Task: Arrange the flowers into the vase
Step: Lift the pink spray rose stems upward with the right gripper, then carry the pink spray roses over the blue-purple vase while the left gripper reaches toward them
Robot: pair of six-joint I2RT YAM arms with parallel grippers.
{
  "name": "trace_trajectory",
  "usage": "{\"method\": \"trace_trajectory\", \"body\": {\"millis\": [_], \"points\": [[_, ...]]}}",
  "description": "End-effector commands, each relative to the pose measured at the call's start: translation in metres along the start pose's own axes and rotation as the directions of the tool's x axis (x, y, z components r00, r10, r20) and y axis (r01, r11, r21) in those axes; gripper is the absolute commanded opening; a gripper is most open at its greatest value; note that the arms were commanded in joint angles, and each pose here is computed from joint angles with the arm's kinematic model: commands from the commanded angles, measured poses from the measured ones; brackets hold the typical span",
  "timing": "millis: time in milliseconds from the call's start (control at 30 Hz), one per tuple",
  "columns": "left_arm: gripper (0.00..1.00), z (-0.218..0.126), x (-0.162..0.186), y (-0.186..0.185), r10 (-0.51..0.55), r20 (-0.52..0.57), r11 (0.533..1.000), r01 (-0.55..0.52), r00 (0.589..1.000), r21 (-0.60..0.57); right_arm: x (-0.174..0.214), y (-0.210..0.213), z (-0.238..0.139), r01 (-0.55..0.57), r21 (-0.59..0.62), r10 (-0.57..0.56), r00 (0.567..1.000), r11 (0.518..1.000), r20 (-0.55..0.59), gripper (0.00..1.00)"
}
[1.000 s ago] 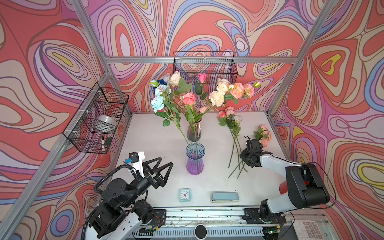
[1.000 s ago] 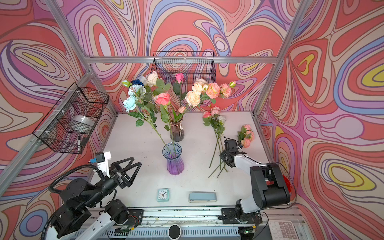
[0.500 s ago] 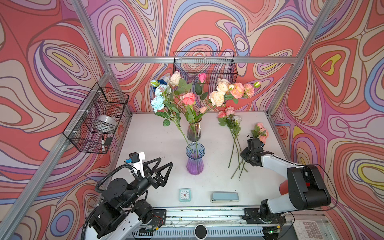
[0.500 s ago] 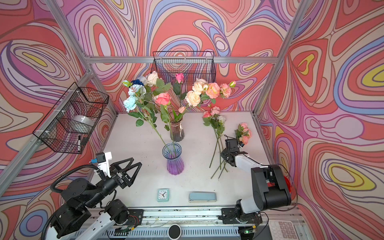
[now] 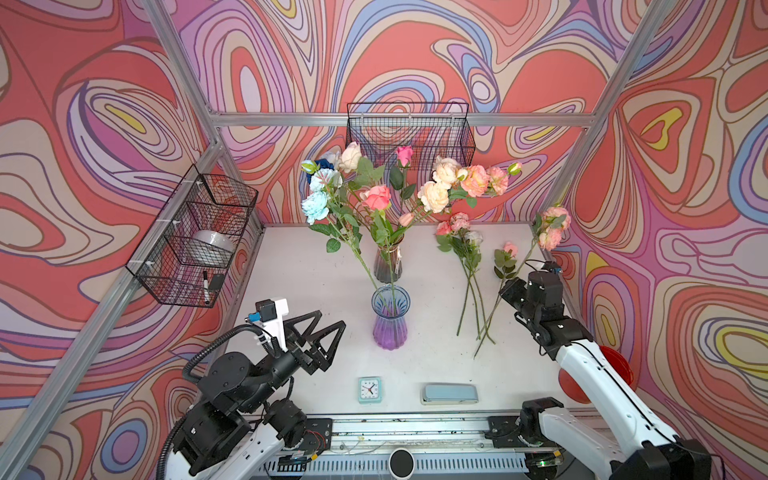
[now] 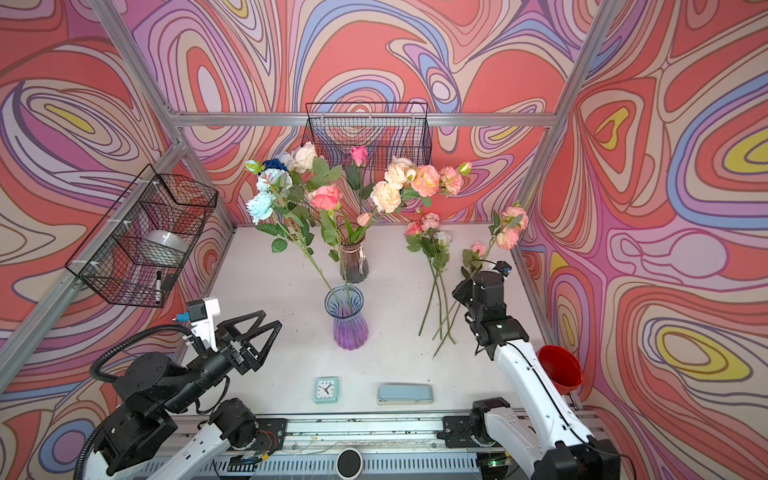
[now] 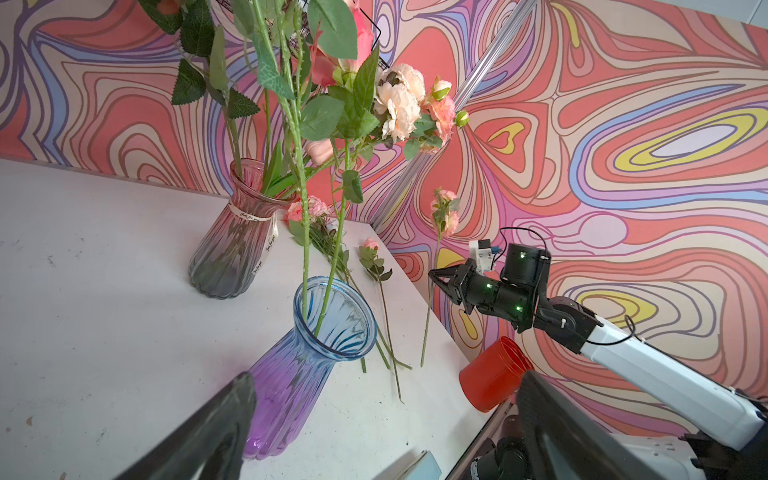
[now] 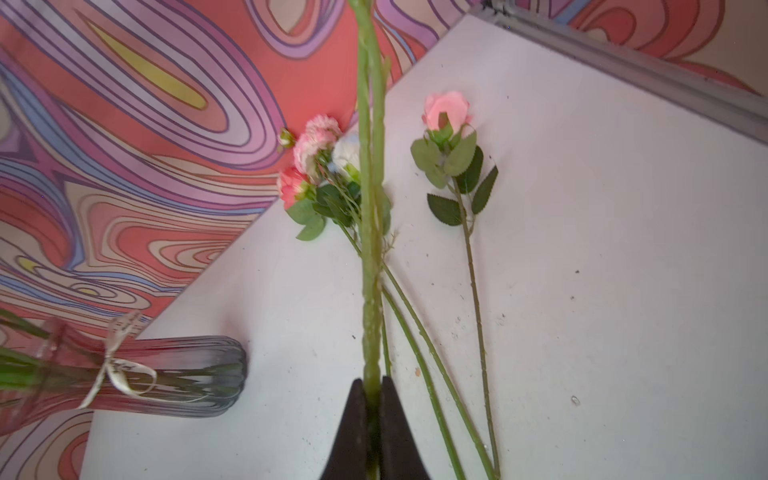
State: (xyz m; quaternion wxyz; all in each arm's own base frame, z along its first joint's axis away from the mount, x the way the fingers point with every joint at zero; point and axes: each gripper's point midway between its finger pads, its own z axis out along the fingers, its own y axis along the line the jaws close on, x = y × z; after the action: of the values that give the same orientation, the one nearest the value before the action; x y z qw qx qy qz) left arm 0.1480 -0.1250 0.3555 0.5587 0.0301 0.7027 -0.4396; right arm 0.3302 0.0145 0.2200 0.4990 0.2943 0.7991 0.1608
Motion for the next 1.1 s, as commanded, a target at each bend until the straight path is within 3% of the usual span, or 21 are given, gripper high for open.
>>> {"method": "trace_trajectory", "body": {"millis": [0,133,267,533,667,800,967,1067], "points": [[1.00,-0.005,-0.011,-0.014,0.023,0.016,0.999,-0.024,1.000,0.041,-0.035,0.024,-0.031,0.054,-0.093,-0.042,0.992,0.994,0.122,0.00],[1.00,-0.008,-0.017,-0.022,0.040,0.020,0.997,-0.042,0.999,0.063,-0.060,0.059,-0.070,0.095,-0.273,-0.033,0.974,0.957,0.224,0.00],[1.00,-0.010,-0.023,-0.032,0.059,0.021,0.994,-0.061,0.998,0.093,-0.071,0.098,-0.110,0.160,-0.476,-0.021,0.958,0.865,0.284,0.00],[1.00,-0.017,-0.037,-0.061,0.115,0.022,0.975,-0.117,0.993,0.190,-0.067,0.170,-0.174,0.226,-0.791,-0.069,0.971,0.569,0.227,0.00],[1.00,-0.013,-0.041,-0.080,0.137,-0.004,0.955,-0.131,0.990,0.265,-0.059,0.195,-0.188,0.197,-0.873,-0.130,0.979,0.446,0.155,0.00],[0.99,-0.003,-0.045,-0.095,0.158,-0.031,0.938,-0.140,0.987,0.316,-0.042,0.219,-0.202,0.195,-0.914,-0.208,0.970,0.357,0.126,0.00],[0.97,0.014,-0.050,-0.108,0.170,-0.048,0.920,-0.141,0.984,0.365,0.018,0.262,-0.213,0.239,-0.927,-0.362,0.924,0.289,0.125,0.00],[0.96,0.026,-0.055,-0.113,0.177,-0.050,0.914,-0.145,0.983,0.380,0.053,0.286,-0.225,0.238,-0.946,-0.428,0.895,0.221,0.125,0.00]]}}
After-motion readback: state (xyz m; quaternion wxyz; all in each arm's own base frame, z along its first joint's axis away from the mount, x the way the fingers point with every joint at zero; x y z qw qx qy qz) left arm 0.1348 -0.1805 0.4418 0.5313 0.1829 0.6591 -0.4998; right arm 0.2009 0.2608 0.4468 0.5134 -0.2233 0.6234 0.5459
